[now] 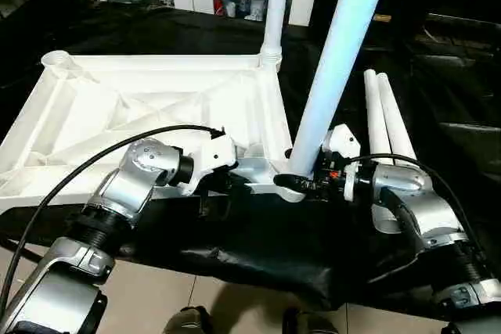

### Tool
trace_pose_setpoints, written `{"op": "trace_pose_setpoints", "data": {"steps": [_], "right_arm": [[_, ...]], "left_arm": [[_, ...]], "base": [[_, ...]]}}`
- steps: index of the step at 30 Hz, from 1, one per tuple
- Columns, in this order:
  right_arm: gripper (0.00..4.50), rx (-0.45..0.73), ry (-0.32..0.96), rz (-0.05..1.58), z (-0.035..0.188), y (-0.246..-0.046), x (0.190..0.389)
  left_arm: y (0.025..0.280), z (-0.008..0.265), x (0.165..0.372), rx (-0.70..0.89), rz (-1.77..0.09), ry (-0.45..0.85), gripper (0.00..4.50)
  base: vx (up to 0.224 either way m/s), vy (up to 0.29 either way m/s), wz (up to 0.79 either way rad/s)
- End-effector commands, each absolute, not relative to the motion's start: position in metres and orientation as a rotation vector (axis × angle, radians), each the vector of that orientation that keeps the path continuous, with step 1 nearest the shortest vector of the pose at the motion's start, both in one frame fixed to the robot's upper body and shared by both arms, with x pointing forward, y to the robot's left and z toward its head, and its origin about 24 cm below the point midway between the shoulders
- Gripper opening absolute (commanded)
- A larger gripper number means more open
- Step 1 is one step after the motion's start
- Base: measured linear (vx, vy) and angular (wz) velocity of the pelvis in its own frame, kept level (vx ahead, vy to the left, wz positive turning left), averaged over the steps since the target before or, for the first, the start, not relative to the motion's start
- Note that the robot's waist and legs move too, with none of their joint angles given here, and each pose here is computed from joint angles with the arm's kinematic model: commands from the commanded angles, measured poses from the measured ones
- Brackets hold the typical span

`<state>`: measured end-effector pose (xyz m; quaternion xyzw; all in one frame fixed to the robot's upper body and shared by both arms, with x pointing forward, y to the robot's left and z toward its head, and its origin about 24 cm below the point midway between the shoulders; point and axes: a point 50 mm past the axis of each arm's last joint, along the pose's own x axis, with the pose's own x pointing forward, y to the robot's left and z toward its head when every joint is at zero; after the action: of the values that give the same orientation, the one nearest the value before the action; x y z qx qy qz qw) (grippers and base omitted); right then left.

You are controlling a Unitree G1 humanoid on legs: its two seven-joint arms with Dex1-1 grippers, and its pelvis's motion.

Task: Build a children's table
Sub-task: Rotate leg to tighten

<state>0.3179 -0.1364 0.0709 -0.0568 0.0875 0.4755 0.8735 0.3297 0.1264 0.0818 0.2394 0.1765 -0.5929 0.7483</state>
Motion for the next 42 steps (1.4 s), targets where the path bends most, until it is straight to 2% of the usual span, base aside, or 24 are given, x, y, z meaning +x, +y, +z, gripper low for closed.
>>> {"op": "trace_pose_setpoints", "data": {"steps": [1,7,9,10,13,15,16,17,19,21,24,25,27,31,32,34,42], "right_arm": [[2.67,-0.101,0.259,0.783,0.054,-0.143,0.325],[2.67,0.008,0.311,0.361,0.035,-0.137,0.339],[2.66,0.026,0.318,0.292,0.032,-0.134,0.341],[2.66,0.048,0.323,0.247,0.031,-0.127,0.344],[2.66,0.062,0.317,0.244,0.033,-0.115,0.347],[2.66,0.078,0.270,0.304,0.041,-0.108,0.349],[3.01,0.085,0.260,0.317,0.043,-0.107,0.349],[3.01,0.105,0.237,0.348,0.047,-0.106,0.349],[3.36,0.122,0.182,0.395,0.057,-0.105,0.349],[3.41,0.101,0.117,0.494,0.071,-0.105,0.348],[3.74,0.087,0.103,0.592,0.080,-0.110,0.346],[3.84,0.046,0.103,0.655,0.083,-0.114,0.344],[3.84,-0.029,0.109,0.775,0.086,-0.124,0.338],[3.84,-0.105,0.124,0.890,0.085,-0.134,0.332],[3.84,-0.138,0.138,0.933,0.085,-0.140,0.329],[3.84,-0.166,0.156,0.985,0.085,-0.144,0.325],[3.84,-0.233,0.222,1.155,0.079,-0.142,0.312]], "left_arm": [[0.126,0.073,0.340,0.509,-1.149,0.418,0.00],[0.118,0.072,0.364,0.462,-0.854,0.434,0.00],[0.116,0.071,0.367,0.457,-0.822,0.440,0.00],[0.113,0.070,0.368,0.452,-0.806,0.448,0.00],[0.109,0.070,0.369,0.461,-0.809,0.453,0.00],[0.107,0.071,0.368,0.464,-0.845,0.450,0.00],[0.107,0.071,0.368,0.466,-0.850,0.451,0.00],[0.108,0.071,0.367,0.470,-0.864,0.452,0.00],[0.110,0.071,0.366,0.470,-0.883,0.460,0.00],[0.114,0.072,0.364,0.481,-0.919,0.465,0.00],[0.117,0.073,0.361,0.483,-0.959,0.475,0.00],[0.119,0.073,0.359,0.491,-0.990,0.474,0.00],[0.123,0.074,0.355,0.522,-1.052,0.460,0.00],[0.125,0.077,0.346,0.529,-1.169,0.437,0.00],[0.126,0.079,0.337,0.524,-1.275,0.425,0.00],[0.129,0.080,0.329,0.530,-1.354,0.428,0.00],[0.134,0.084,0.323,0.535,-1.400,0.426,0.00]], "base": [[0.000,0.000,0.00],[0.000,0.000,0.00],[0.000,0.000,0.00],[0.000,0.000,0.00],[0.000,0.000,0.00],[0.000,0.000,0.00],[0.000,0.000,0.00],[0.000,0.000,0.00],[0.000,0.000,0.00],[0.000,0.000,0.00],[0.000,0.000,0.00],[0.000,0.000,0.00],[0.000,0.000,0.00],[0.059,-0.022,0.02],[0.063,-0.026,0.04],[0.057,-0.022,0.00],[0.007,-0.003,0.00]]}}
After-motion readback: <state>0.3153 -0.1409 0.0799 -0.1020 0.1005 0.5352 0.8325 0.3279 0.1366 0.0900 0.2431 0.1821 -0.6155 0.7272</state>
